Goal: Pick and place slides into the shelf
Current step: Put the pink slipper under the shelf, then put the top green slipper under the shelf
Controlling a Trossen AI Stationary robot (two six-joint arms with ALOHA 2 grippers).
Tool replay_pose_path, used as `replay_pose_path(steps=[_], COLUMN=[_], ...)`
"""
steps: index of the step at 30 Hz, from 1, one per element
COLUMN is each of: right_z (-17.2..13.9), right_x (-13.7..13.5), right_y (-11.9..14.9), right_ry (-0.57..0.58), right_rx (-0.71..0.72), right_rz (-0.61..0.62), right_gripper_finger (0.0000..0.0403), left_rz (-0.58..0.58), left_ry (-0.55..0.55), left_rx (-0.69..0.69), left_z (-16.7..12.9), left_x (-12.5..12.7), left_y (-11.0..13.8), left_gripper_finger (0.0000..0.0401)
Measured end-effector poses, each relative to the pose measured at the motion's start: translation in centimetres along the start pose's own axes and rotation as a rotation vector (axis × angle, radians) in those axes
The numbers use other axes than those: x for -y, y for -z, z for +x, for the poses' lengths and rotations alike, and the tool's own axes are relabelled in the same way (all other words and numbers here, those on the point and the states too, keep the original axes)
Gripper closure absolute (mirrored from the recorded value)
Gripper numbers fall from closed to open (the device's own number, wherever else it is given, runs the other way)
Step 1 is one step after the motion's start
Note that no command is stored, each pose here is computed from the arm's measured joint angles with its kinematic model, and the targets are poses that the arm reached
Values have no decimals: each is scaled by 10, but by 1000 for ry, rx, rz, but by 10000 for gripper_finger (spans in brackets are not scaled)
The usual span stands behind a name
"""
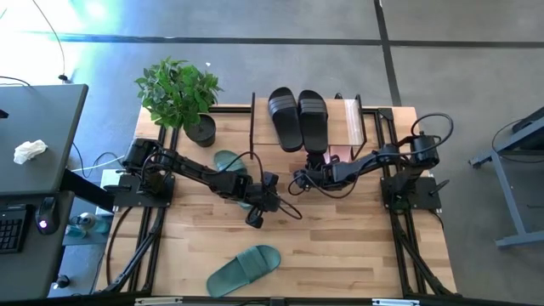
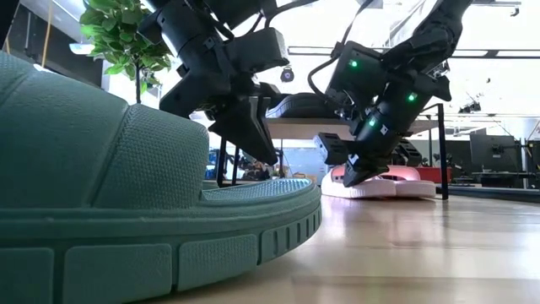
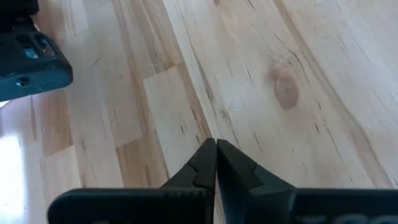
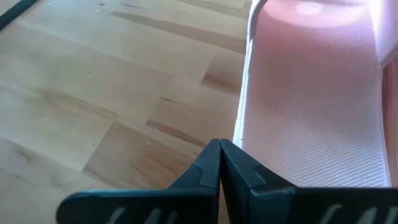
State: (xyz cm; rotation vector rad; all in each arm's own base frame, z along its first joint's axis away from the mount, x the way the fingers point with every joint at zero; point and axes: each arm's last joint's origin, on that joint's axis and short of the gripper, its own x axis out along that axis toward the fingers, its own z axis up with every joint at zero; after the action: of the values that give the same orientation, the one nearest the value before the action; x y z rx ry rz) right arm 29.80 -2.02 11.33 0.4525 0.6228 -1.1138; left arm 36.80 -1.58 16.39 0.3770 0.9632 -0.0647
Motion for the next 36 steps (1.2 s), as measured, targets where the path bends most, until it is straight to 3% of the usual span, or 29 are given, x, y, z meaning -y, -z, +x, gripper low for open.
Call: replay_pose_path(steps=[11,21,29,36], right_z=[-1,-25,-57,-102], right_x=[-1,-8,-18,-20], right_y=[1,4,10,5], right_ry=[-16,-92,-320,-549], right_rx=[-16,3,-126,-136], right_rz=[-33,-76,-185,-301], right_gripper_finger=[403,403,403,403], left_rz=[1,1,-24,114], left_ry=[2,22,286,491], left_rx=[-5,-5,-9,38], left_z=[0,0,-11,-51], left_x=[0,1,17,44], left_y=[0,1,3,-5], left_gripper_finger=[398,398,398,398])
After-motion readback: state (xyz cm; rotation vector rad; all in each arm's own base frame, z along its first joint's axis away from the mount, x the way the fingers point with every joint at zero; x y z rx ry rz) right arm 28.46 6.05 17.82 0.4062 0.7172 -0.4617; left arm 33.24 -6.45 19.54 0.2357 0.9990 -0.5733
